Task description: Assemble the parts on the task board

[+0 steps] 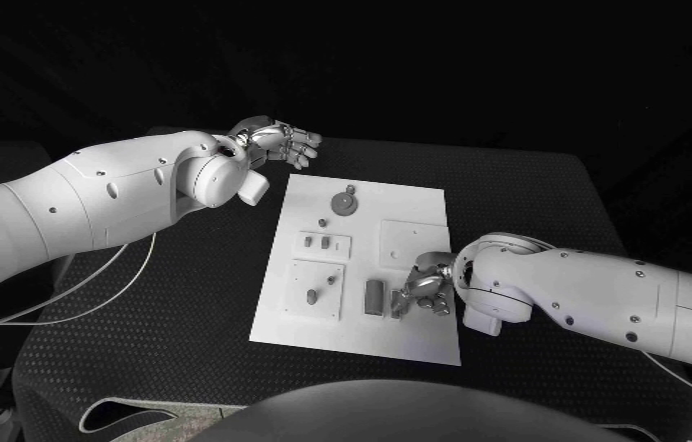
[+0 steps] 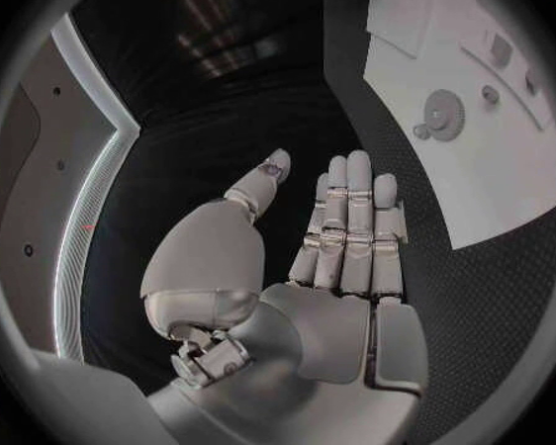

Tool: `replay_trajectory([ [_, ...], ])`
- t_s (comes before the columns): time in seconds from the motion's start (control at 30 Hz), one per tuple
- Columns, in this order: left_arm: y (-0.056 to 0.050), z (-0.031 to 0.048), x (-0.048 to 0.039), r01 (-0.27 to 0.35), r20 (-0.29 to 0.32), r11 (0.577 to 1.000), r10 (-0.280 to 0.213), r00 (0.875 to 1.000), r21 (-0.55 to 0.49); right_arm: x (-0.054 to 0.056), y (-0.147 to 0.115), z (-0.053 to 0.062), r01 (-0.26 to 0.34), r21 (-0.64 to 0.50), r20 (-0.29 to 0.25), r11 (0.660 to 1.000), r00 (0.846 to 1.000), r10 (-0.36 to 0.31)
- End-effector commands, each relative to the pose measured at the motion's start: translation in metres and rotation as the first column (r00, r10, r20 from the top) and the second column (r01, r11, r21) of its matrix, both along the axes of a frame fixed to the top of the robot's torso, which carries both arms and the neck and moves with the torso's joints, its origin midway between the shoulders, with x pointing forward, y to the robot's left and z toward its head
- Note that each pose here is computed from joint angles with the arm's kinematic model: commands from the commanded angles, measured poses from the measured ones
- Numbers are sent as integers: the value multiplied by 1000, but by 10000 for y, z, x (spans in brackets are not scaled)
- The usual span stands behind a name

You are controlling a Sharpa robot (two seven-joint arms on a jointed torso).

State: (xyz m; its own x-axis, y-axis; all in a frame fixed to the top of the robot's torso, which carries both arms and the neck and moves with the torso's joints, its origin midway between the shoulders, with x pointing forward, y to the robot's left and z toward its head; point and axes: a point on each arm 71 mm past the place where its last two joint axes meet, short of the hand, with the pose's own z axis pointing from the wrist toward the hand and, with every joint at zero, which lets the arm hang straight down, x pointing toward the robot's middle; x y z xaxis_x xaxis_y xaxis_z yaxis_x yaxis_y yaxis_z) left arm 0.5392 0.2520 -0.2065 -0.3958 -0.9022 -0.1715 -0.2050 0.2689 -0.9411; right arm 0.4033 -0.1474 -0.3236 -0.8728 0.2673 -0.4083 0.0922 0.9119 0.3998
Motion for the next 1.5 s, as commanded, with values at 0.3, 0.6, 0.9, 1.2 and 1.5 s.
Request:
replay_trajectory([
  [0.3, -25, 13, -2, 18, 4, 1000, -18, 1000, -3, -19, 31, 0, -123, -75, 90, 990, 987, 129],
  [0.6, -29, 13, -3, 19, 3, 1000, -19, 1000, -3, -26, 32, -38, -119, -104, 109, 987, 985, 130],
  [0.9, -27, 12, -4, 19, 3, 1000, -19, 1000, -3, -14, 14, -65, -105, -116, 114, 988, 986, 118],
  [1.2, -21, 12, -5, 18, 2, 1000, -18, 1000, -2, -14, 13, -73, -118, -129, 114, 985, 985, 133],
  [1.5, -23, 10, -6, 21, 0, 1000, -21, 1000, -2, -1, -2, -80, -115, -138, 118, 984, 984, 132],
])
